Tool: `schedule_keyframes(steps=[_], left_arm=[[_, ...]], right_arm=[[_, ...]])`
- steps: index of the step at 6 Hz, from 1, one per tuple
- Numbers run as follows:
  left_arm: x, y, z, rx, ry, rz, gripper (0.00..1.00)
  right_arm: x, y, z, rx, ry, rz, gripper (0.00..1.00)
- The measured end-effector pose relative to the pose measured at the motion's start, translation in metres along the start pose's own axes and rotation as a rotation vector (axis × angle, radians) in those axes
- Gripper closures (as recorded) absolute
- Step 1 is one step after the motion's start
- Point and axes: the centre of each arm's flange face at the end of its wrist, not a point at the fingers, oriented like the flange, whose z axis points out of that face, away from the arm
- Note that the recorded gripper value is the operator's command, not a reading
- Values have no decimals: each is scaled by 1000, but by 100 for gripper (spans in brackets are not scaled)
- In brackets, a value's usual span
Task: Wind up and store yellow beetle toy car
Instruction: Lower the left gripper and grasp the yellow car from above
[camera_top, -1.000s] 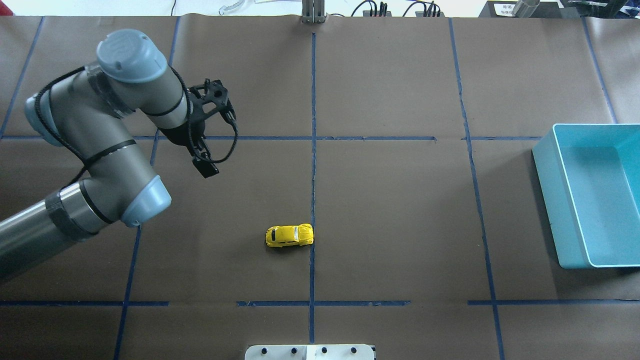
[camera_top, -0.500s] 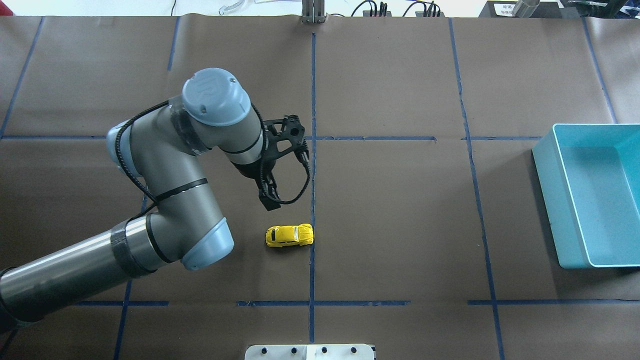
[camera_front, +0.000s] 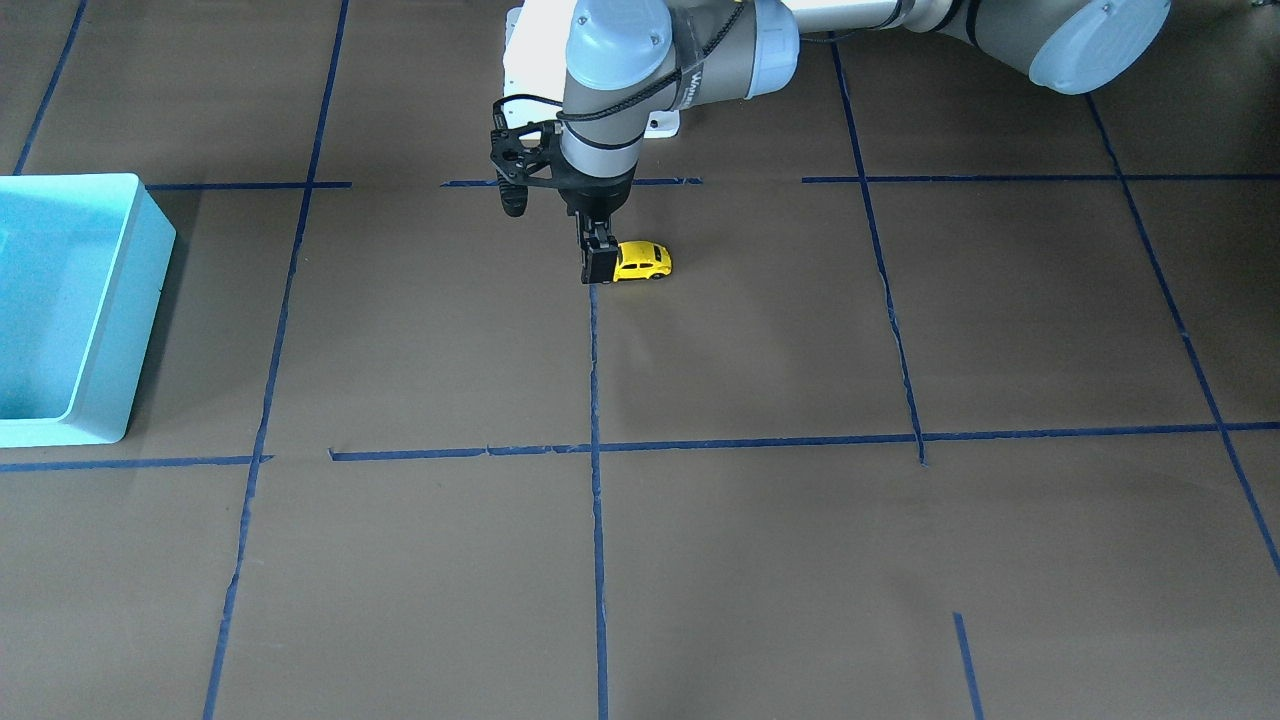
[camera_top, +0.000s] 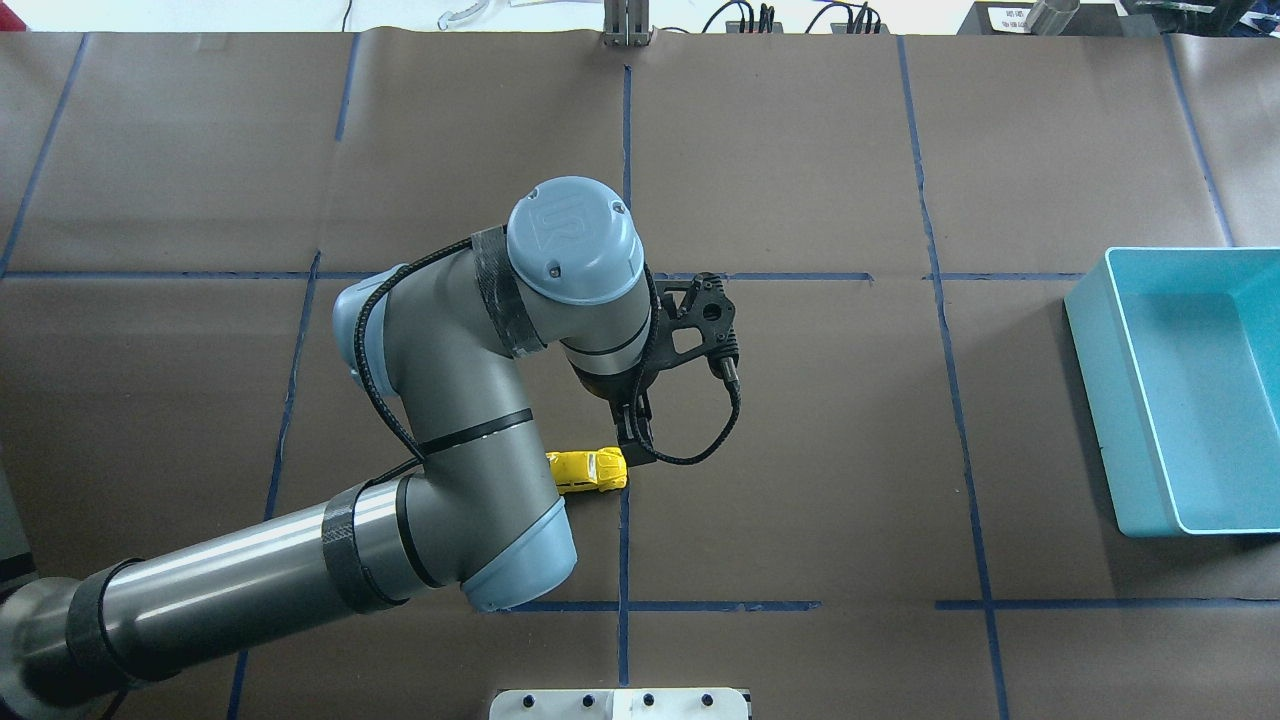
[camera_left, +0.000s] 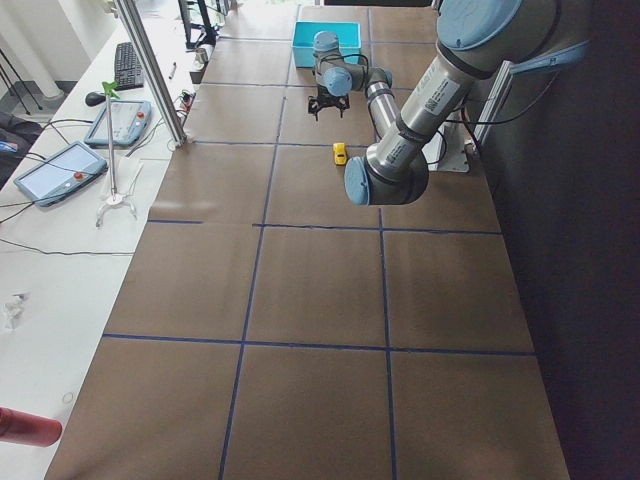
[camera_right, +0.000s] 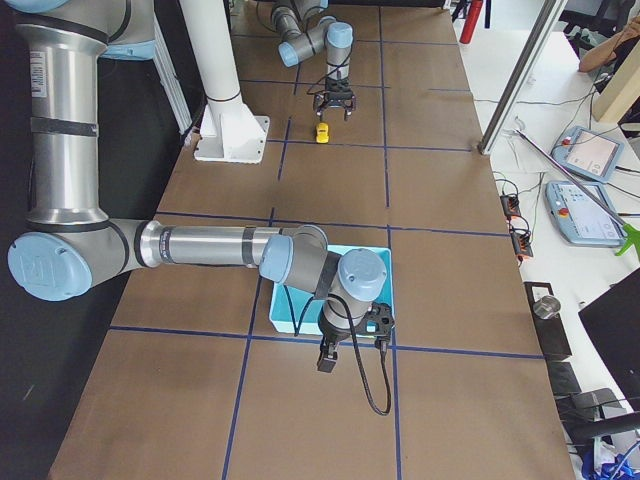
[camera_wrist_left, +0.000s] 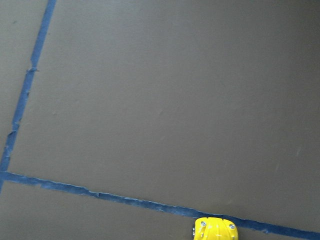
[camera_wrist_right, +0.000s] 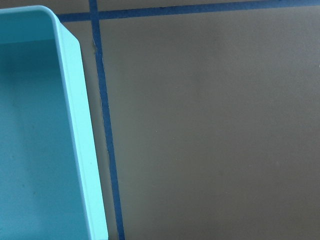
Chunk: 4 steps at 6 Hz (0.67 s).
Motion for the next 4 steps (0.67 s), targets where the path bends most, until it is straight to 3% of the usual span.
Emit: schedule_keyframes(steps=[2, 4], left_arm=[[15, -18, 21, -93, 4, -3, 0], [20, -21, 47, -164, -67, 29, 0]], right_arm=[[0, 0, 0, 0, 0, 0, 0], [0, 0, 0, -1, 0, 0, 0]])
